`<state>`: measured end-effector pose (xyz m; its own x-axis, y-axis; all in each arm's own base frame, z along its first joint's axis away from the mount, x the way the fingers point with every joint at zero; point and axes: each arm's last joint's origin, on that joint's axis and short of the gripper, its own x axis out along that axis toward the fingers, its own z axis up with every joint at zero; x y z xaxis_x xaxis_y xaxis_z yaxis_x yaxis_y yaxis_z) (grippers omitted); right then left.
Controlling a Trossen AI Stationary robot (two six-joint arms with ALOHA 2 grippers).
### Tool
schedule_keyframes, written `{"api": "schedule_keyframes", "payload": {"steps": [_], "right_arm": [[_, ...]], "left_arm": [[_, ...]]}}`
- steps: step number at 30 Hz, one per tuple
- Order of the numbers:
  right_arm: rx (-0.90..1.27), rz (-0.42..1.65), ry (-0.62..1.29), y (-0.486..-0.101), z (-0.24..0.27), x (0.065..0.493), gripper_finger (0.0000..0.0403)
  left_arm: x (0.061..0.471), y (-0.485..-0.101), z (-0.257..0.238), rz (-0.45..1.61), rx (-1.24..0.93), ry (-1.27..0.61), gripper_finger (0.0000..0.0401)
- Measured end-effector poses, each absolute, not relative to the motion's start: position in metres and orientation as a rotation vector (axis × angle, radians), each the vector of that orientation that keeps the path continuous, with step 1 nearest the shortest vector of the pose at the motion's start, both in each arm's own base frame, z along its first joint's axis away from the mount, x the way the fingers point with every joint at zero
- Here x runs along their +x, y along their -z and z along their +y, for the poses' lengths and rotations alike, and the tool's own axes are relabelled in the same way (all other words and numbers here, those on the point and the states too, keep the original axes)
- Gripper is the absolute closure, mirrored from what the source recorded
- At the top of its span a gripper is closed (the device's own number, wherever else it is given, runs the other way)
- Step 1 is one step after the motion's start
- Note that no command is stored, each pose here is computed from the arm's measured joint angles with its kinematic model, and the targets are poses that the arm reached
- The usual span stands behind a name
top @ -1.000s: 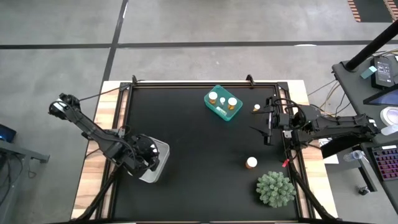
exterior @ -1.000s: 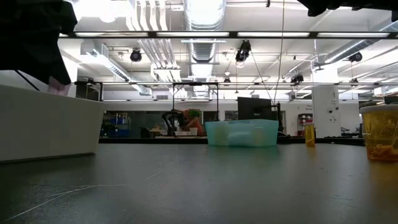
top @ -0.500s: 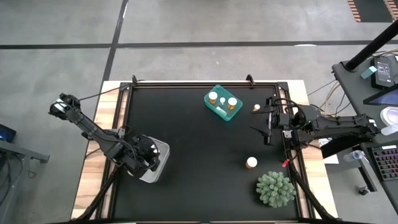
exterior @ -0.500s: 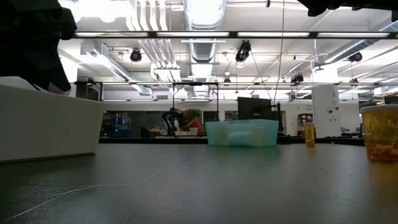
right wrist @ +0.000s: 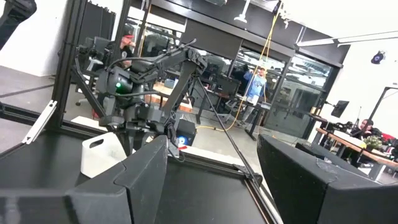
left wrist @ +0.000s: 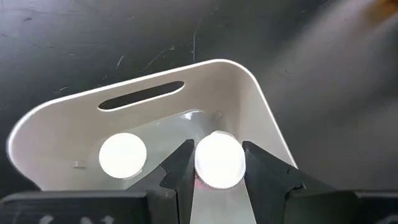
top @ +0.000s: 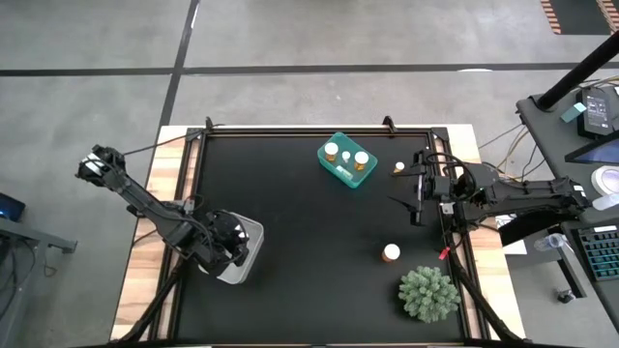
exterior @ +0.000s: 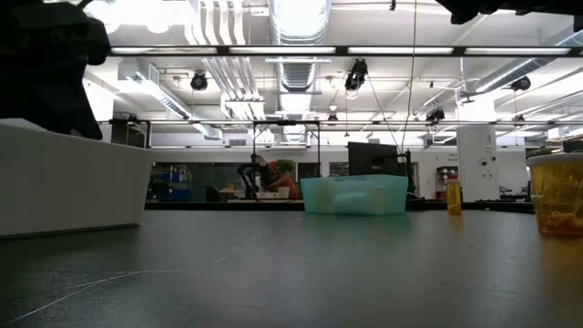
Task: Pick and place medicine bottles into bin by pill shape (circle, oval)
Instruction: Put the pink tablet bottle into the gray bin
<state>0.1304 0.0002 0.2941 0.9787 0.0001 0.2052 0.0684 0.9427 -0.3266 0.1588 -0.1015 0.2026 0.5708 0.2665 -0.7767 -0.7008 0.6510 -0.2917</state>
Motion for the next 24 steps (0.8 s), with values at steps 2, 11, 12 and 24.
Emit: {"api": "schedule_keyframes", "payload": {"steps": [2,11,12,24], "right_arm": [[-0.339,-0.205,0.035,-0.294,0.0,0.13,0.0163],[-0.339,-0.205,0.035,-0.294,0.0,0.13,0.0163],[-0.339,-0.205,0.035,-0.294,0.0,0.13,0.0163],[-0.339,-0.205,0.035,-0.294,0.0,0.13,0.0163]], "left_arm": [[0.159,-0.197,-0.101,0.753,-0.645,-0.608,0.0303],[0.156,-0.183,-0.099,0.744,-0.637,-0.609,0.0303],[0.156,-0.183,-0.099,0.744,-0.636,-0.609,0.0303],[0.155,-0.175,-0.098,0.765,-0.604,-0.606,0.0287]]}}
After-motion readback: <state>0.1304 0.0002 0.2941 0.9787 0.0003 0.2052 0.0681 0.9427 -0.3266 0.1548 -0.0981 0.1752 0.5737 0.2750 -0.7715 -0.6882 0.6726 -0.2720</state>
